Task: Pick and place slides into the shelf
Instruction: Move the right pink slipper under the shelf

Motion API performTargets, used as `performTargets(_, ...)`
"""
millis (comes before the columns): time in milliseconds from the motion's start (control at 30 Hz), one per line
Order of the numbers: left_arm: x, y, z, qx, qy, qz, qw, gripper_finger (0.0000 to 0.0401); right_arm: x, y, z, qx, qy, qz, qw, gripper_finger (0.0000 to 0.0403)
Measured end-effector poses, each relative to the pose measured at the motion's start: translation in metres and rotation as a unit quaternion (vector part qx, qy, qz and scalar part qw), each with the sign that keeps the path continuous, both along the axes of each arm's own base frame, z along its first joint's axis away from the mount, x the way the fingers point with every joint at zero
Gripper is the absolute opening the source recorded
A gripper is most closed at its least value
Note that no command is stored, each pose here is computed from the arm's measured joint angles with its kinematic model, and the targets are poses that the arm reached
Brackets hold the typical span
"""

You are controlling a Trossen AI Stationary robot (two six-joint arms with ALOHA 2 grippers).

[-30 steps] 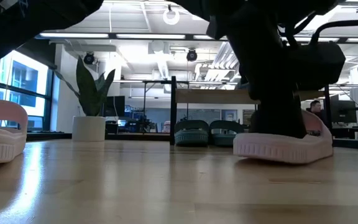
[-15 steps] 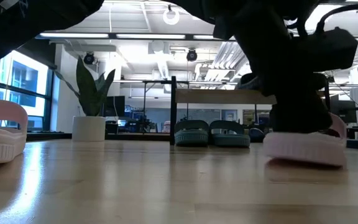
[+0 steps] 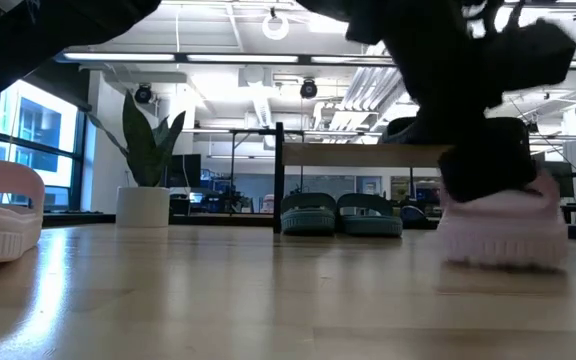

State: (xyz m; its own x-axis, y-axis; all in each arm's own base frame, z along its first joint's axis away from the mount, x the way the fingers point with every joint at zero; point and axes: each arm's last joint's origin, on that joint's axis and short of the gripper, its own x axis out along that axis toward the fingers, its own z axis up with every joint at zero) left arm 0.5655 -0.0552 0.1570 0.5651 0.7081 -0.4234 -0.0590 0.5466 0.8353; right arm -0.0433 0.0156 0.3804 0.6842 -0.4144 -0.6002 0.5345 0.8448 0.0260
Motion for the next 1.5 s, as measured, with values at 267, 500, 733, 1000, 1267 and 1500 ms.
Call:
performTargets(267, 0.0, -0.016, 0.01, -0.013, -0.01, -0.038, 0.999, 0.0247, 0.0, 0.0, 0.0, 0.0, 0.0, 0.0, 1.0, 0.011)
performTargets(500, -0.004, -0.017, 0.004, -0.037, 0.028, -0.063, 0.997, 0.0234, 0.0, 0.0, 0.0, 0.005, -0.003, 0.0, 1.0, 0.011)
performTargets(733, -0.004, -0.021, 0.0, -0.089, 0.049, -0.118, 0.988, 0.0225, 0.001, 0.001, 0.0, 0.02, -0.009, 0.013, 1.0, 0.011)
performTargets(1000, -0.01, -0.022, -0.003, -0.103, 0.073, -0.107, 0.986, 0.0225, 0.001, 0.002, 0.0, 0.027, -0.013, 0.016, 0.999, 0.011)
performTargets(1267, -0.022, -0.044, 0.024, -0.124, 0.052, -0.1, 0.986, 0.0218, 0.001, 0.002, 0.0, 0.04, -0.019, 0.025, 0.999, 0.011)
performTargets(1500, -0.048, -0.07, 0.091, -0.148, -0.013, -0.091, 0.985, 0.0199, 0.002, 0.003, 0.0, 0.061, -0.03, 0.035, 0.997, 0.011)
